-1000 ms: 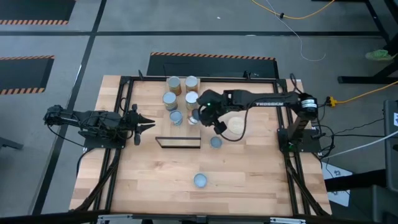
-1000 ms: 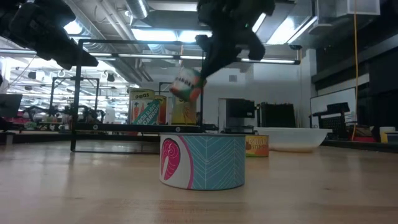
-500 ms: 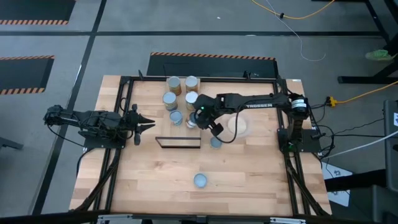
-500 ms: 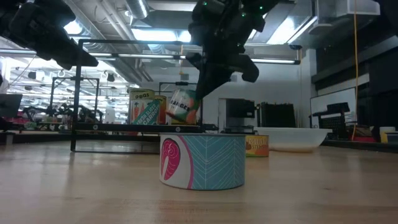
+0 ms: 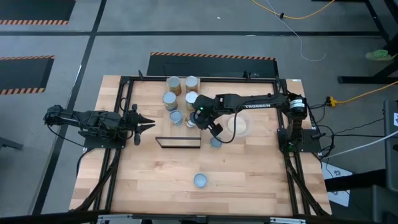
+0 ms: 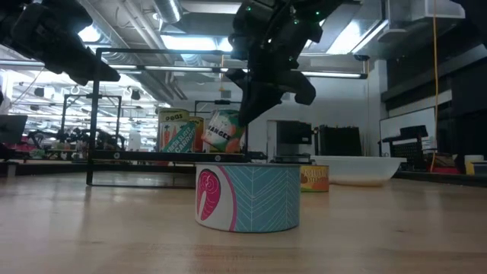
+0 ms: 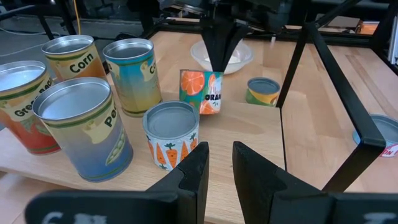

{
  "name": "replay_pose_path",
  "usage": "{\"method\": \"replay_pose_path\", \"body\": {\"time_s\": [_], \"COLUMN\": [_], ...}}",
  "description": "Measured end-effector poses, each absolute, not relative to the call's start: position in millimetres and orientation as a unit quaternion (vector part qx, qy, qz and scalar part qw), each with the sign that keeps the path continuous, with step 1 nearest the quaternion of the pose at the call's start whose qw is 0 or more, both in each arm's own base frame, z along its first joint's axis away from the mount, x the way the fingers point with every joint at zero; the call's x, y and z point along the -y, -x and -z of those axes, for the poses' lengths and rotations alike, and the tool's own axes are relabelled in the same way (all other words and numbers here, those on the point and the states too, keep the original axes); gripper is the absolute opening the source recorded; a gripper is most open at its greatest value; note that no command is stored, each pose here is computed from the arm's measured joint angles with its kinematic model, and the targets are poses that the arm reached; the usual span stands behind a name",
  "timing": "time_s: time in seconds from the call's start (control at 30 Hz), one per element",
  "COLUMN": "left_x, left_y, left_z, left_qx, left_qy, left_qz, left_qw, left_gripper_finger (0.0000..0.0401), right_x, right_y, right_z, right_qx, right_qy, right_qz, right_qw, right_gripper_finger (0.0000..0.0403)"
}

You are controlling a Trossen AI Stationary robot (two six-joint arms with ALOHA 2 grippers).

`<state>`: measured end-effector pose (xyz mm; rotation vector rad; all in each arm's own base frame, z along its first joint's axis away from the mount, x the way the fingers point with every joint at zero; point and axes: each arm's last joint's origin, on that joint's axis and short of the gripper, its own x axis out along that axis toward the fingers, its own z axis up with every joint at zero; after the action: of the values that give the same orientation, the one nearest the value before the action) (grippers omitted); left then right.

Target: Pick and place cans onto a shelf

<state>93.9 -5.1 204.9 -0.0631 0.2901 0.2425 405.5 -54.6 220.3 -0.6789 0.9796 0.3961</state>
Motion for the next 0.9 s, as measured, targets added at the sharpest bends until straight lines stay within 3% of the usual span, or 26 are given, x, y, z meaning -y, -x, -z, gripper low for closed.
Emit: {"method": "replay_pose_path", "body": {"time_s": [0.9], "left_x": [5.2], "left_y": [-93.9], "left_z": [-204.9], "left_qx": [-0.144], "left_qy": [0.031], "left_qz": [-0.12], "left_qw": [0.982], "left_gripper_finger": [0.0065], "right_x": [56.2], "right_y": [-407.4], "right_z": [-221.1], "right_qx": [-0.46], "right_qy": [0.332], "right_qz": [-0.161], "right_qw": [0.807], "right_gripper_finger": [0.0026]}}
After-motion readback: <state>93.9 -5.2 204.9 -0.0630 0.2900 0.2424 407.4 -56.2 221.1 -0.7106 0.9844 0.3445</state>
